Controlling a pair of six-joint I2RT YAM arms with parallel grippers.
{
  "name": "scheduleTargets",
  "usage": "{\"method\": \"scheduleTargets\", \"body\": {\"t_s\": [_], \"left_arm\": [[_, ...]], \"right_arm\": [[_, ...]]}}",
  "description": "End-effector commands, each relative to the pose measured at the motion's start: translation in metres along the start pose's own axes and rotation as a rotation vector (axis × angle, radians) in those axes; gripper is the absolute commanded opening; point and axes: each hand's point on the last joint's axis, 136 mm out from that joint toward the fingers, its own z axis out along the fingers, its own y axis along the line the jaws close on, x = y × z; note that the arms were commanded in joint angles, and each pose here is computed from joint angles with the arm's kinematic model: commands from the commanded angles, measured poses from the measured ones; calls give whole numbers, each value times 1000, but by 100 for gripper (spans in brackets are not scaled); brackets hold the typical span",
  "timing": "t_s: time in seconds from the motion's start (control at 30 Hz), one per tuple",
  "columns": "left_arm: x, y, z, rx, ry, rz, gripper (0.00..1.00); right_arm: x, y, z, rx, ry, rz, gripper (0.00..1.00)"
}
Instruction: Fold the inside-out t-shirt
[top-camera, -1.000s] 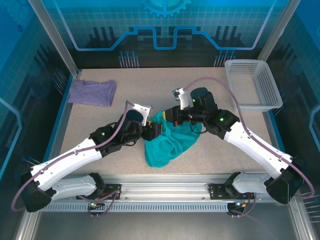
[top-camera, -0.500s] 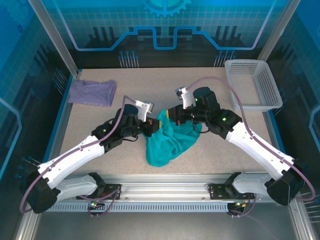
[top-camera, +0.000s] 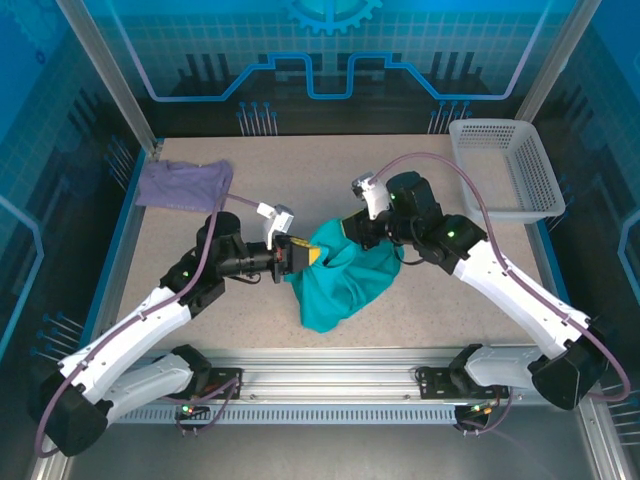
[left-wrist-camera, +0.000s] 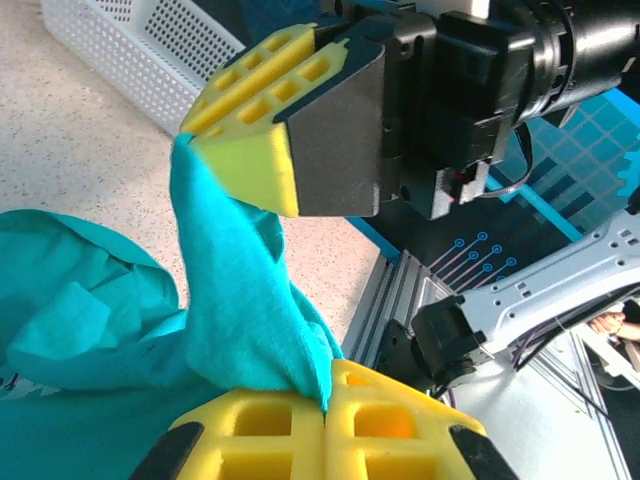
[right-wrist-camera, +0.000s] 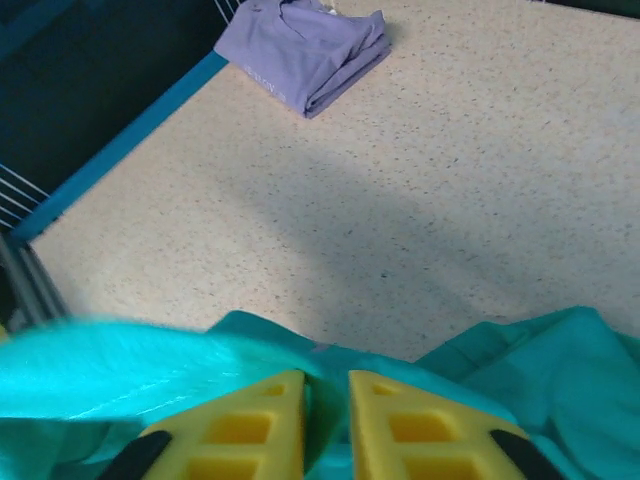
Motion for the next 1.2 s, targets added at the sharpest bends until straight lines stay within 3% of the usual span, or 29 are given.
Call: {"method": "scheduleTargets", "body": {"t_s": [0.0,0.2,0.37,0.77,0.93,1.17], "left_arm": [[-11,-12,-5,53,-39,67,0],[-11,-2,-4,11,-47,60,0],[-12,-4,-5,17,-49,62,0],[-12,-6,-4,34,-50,51,0],[-10,-4,-4,28,-50,49,0],[-9,1,-2,13,-46,45,0]], "right_arm": [[7,-4,-20,26,13,-69,28],[18,47,-50,-273,-60,-161,45],[21,80,-43,-497,-80,-158,47],[19,87,-10,-571,-60,-140,45],[23,89,-10,-591,-54,-144,22],[26,87,-15,-566,-55,-152,2]]}}
